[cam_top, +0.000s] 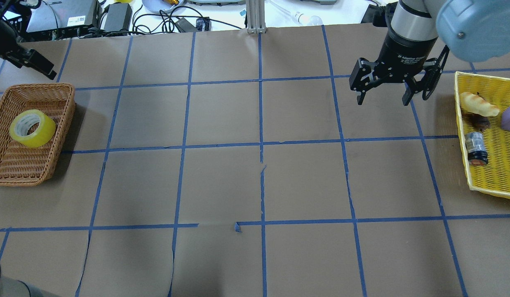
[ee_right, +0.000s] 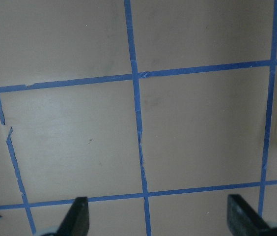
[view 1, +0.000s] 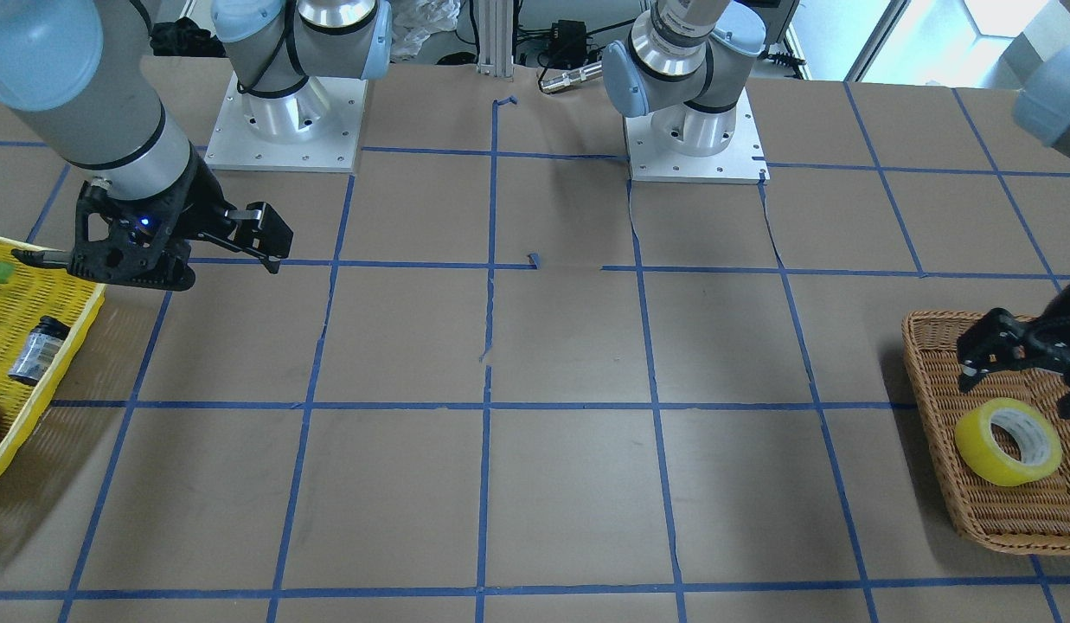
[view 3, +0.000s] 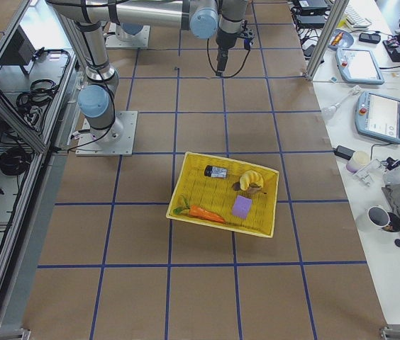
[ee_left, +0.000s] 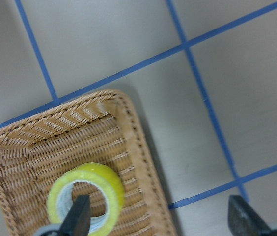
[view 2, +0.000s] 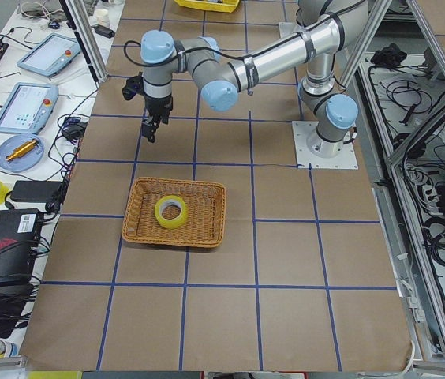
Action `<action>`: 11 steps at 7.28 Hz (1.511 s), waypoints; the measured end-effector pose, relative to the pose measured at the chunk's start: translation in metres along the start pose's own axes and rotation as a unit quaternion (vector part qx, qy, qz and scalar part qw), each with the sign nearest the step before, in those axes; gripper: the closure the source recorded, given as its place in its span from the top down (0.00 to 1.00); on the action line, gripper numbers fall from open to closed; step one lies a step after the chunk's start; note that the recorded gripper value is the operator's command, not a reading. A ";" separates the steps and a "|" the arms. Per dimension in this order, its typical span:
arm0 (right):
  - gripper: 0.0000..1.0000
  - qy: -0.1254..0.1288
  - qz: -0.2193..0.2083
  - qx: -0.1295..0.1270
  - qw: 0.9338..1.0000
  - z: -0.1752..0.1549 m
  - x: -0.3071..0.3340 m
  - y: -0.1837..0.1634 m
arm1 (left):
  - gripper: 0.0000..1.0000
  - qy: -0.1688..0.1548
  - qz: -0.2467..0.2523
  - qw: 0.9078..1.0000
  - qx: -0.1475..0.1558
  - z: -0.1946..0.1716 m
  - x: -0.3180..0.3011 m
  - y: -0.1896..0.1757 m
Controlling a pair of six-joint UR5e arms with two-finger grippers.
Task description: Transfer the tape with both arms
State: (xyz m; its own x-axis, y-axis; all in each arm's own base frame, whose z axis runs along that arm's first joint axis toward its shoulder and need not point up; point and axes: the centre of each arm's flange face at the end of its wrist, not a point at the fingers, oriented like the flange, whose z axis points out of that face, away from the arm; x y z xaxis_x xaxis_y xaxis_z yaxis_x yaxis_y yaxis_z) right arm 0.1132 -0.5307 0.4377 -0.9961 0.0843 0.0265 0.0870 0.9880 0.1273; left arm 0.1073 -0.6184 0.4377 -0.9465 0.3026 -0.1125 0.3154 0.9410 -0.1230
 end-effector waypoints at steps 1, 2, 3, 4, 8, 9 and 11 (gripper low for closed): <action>1.00 -0.002 0.002 0.008 1.000 0.003 -0.001 -0.006 | 1.00 0.008 -0.042 0.999 -0.006 -0.019 0.049 -0.008; 1.00 -0.003 0.002 0.013 1.000 0.009 -0.001 -0.013 | 1.00 0.018 -0.092 0.996 -0.010 -0.042 0.100 -0.012; 1.00 -0.001 0.001 0.014 1.000 0.013 -0.001 -0.016 | 1.00 0.030 -0.139 0.990 -0.010 -0.072 0.149 -0.008; 1.00 0.000 -0.002 0.017 1.000 0.011 -0.002 -0.015 | 1.00 0.039 -0.172 0.984 -0.009 -0.101 0.187 0.003; 1.00 -0.004 -0.006 0.056 0.998 -0.035 -0.003 0.022 | 1.00 0.040 -0.206 0.977 -0.029 -0.119 0.263 0.051; 1.00 -0.005 -0.007 0.055 0.998 -0.044 -0.002 0.034 | 1.00 0.040 -0.210 0.976 -0.033 -0.116 0.269 0.058; 1.00 -0.006 -0.008 0.055 0.998 -0.053 -0.002 0.048 | 1.00 0.039 -0.212 0.976 -0.033 -0.114 0.271 0.058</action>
